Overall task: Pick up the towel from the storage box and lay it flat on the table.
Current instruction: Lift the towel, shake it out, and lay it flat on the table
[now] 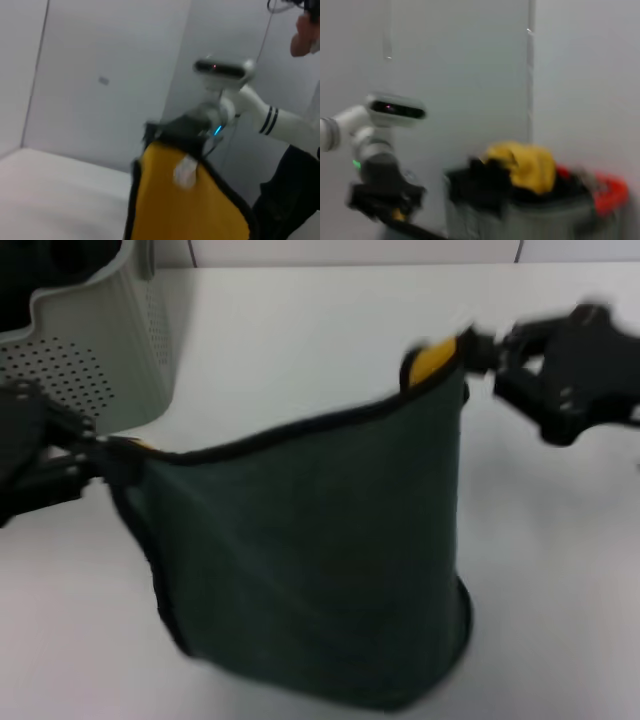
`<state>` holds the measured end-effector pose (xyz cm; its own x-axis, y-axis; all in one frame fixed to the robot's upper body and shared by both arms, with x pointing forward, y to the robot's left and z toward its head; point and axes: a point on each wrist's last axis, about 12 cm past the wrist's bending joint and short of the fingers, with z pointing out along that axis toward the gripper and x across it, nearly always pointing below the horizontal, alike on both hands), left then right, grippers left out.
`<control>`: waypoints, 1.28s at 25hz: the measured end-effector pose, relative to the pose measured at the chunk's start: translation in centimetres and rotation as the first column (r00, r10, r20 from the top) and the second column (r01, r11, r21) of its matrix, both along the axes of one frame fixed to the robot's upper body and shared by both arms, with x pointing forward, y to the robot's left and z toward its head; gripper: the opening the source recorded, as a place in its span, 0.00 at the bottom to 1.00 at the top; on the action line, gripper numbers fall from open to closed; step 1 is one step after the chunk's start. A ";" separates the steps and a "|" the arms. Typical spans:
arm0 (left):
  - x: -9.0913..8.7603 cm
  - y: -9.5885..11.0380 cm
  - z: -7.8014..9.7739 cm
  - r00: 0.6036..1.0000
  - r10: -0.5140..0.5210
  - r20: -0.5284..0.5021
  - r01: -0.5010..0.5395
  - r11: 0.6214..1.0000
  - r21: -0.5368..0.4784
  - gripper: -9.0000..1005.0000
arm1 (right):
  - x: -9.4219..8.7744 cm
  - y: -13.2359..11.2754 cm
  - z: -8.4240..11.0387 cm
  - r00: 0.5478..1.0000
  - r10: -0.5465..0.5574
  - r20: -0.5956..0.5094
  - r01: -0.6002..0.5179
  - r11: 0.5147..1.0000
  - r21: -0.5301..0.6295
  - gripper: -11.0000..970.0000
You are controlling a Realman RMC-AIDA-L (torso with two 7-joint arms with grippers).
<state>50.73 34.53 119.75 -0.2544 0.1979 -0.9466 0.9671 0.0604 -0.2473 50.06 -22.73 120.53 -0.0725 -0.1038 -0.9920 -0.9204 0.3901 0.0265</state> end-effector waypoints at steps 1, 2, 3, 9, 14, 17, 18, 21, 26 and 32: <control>0.7 -0.6 -0.5 1.000 0.006 -0.024 -0.005 1.000 0.003 0.07 | 0.7 0.2 -1.5 0.998 -0.015 -0.056 0.015 1.000 -0.005 0.01; 1.3 -0.9 -1.0 0.999 0.026 -0.046 -0.026 1.000 0.016 0.07 | 1.3 0.3 -3.0 0.993 -0.028 -0.110 0.026 1.000 -0.016 0.01; 1.9 -1.1 -1.8 0.996 0.059 -0.073 -0.056 0.997 0.046 0.07 | 2.2 0.5 -4.9 0.984 -0.047 -0.174 0.044 0.999 -0.023 0.01; 4.2 -1.8 -4.8 0.965 0.235 -0.120 -0.203 0.952 0.230 0.08 | 5.3 1.9 -9.1 0.954 -0.081 -0.289 0.071 0.997 -0.044 0.01; 5.6 -1.9 -5.6 0.933 0.343 -0.107 -0.298 0.905 0.302 0.09 | 6.8 2.1 -8.7 0.963 -0.137 -0.234 0.123 0.989 -0.077 0.01; 6.3 -1.9 -6.0 0.911 0.402 -0.089 -0.356 0.879 0.318 0.09 | 8.3 2.3 -8.1 0.967 -0.188 -0.172 0.167 0.978 -0.126 0.01; 6.5 -1.9 -6.2 0.903 0.423 -0.079 -0.377 0.867 0.326 0.09 | 8.4 2.4 -8.1 0.967 -0.190 -0.169 0.169 0.977 -0.132 0.01; 7.0 -2.1 -6.9 0.885 0.462 -0.059 -0.416 0.840 0.349 0.09 | 9.3 2.9 -8.6 0.965 -0.220 -0.145 0.190 0.962 -0.196 0.01; 7.6 -3.0 -7.7 0.884 0.466 -0.043 -0.410 0.816 0.408 0.10 | 9.9 4.9 -9.5 0.966 -0.237 -0.099 0.202 0.939 -0.278 0.01; 8.3 -3.5 -8.0 0.865 0.501 -0.017 -0.450 0.790 0.416 0.11 | 10.2 5.1 -9.9 0.957 -0.283 -0.068 0.250 0.919 -0.304 0.01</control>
